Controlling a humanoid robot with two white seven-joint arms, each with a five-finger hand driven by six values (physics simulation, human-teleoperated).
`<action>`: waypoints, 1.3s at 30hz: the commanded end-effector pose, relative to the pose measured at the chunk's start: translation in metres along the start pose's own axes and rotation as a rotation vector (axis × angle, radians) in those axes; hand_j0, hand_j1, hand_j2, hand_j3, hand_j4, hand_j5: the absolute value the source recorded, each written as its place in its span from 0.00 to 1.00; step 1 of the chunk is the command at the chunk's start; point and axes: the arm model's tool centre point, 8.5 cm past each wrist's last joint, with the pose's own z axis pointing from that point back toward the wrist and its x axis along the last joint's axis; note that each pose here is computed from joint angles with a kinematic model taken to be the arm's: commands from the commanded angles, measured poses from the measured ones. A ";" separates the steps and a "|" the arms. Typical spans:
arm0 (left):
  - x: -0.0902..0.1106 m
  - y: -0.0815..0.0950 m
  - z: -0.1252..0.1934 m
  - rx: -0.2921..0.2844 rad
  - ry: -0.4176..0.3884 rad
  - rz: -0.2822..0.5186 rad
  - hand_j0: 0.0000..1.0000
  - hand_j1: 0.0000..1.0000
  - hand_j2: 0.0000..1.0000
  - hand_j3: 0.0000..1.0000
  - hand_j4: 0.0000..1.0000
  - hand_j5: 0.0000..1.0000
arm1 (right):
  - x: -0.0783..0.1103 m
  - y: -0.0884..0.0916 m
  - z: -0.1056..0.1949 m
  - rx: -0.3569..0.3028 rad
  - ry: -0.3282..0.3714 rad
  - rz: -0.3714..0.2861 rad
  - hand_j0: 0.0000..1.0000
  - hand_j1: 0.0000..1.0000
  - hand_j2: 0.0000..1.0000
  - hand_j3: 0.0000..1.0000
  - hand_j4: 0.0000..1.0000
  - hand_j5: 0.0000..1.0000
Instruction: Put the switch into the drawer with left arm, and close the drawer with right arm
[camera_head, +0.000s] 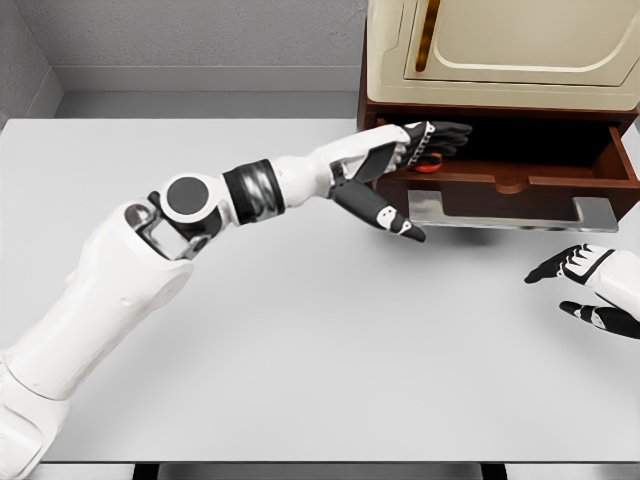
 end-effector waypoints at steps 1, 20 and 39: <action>0.002 -0.002 -0.002 -0.002 -0.001 0.003 1.00 1.00 1.00 1.00 1.00 1.00 | 0.000 -0.001 0.000 -0.003 0.000 -0.004 0.69 0.69 0.69 0.69 0.69 0.69; -0.001 0.025 0.038 0.060 0.079 -0.033 1.00 1.00 1.00 1.00 1.00 1.00 | 0.000 0.000 0.000 -0.001 0.001 -0.006 0.69 0.69 0.69 0.69 0.69 0.69; -0.002 0.008 -0.005 0.007 0.070 -0.032 1.00 1.00 1.00 1.00 1.00 1.00 | 0.000 0.000 0.000 -0.002 0.001 -0.005 0.69 0.69 0.69 0.69 0.69 0.69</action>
